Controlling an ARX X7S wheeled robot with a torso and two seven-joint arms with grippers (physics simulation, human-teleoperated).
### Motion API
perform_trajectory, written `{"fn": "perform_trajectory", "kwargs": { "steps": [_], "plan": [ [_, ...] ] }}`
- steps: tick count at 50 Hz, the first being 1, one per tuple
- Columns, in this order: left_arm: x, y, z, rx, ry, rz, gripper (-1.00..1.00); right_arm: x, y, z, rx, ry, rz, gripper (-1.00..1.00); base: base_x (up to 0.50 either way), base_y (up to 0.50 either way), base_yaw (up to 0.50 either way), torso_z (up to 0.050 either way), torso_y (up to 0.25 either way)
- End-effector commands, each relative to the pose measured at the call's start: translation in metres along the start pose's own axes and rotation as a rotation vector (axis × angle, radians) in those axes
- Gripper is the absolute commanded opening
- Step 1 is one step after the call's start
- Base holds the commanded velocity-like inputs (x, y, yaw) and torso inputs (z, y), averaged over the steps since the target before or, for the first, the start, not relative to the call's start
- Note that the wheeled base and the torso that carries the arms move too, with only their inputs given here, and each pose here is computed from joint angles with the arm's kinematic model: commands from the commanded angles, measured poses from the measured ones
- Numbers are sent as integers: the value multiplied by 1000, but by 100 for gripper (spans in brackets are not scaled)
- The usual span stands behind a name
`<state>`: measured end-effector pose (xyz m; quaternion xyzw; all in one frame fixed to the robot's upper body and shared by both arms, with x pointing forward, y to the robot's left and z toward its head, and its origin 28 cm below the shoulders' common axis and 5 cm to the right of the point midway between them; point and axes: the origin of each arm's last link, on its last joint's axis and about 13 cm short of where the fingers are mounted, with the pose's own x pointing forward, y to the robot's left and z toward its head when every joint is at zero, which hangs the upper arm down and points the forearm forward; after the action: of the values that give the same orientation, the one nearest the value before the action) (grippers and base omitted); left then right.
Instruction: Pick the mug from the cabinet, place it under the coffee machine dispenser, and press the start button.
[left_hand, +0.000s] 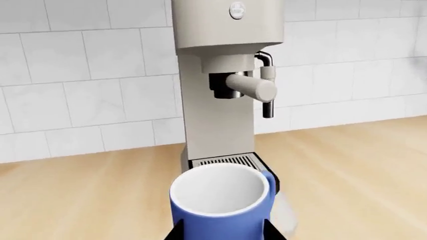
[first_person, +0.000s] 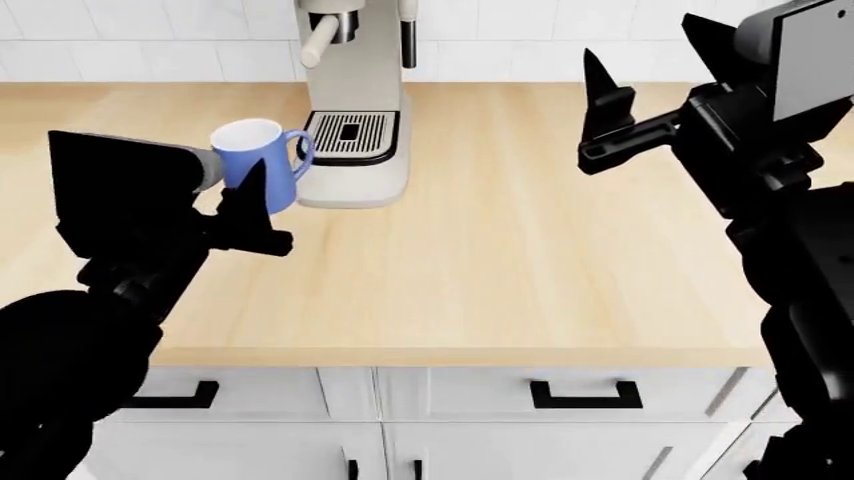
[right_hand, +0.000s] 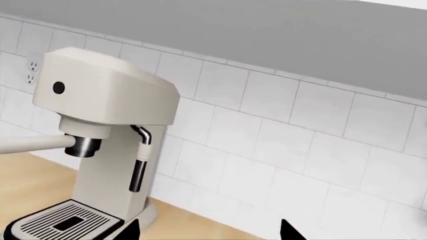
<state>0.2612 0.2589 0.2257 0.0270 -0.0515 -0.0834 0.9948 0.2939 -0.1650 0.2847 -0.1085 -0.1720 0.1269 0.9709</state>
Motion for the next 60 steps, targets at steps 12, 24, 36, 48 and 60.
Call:
{"fn": "perform_trajectory", "kwargs": {
  "steps": [12,24,36,48,60],
  "plan": [
    [37,1,11,25,-9,24,-100,4,0,-9,13,6,3,100,0,0,0,0,1],
    [53,1,11,44,2,29,-100,4,0,-12,16,6,3,100,0,0,0,0,0],
    [78,-7,15,53,9,5,-100,7,0,-17,19,11,1,100,0,0,0,0,1],
    [98,-10,19,62,6,-6,-100,9,-2,-25,27,16,-3,100,0,0,0,0,0],
    [107,-9,18,64,16,4,-100,7,-4,-27,30,12,-12,100,0,0,0,0,0]
  ]
}}
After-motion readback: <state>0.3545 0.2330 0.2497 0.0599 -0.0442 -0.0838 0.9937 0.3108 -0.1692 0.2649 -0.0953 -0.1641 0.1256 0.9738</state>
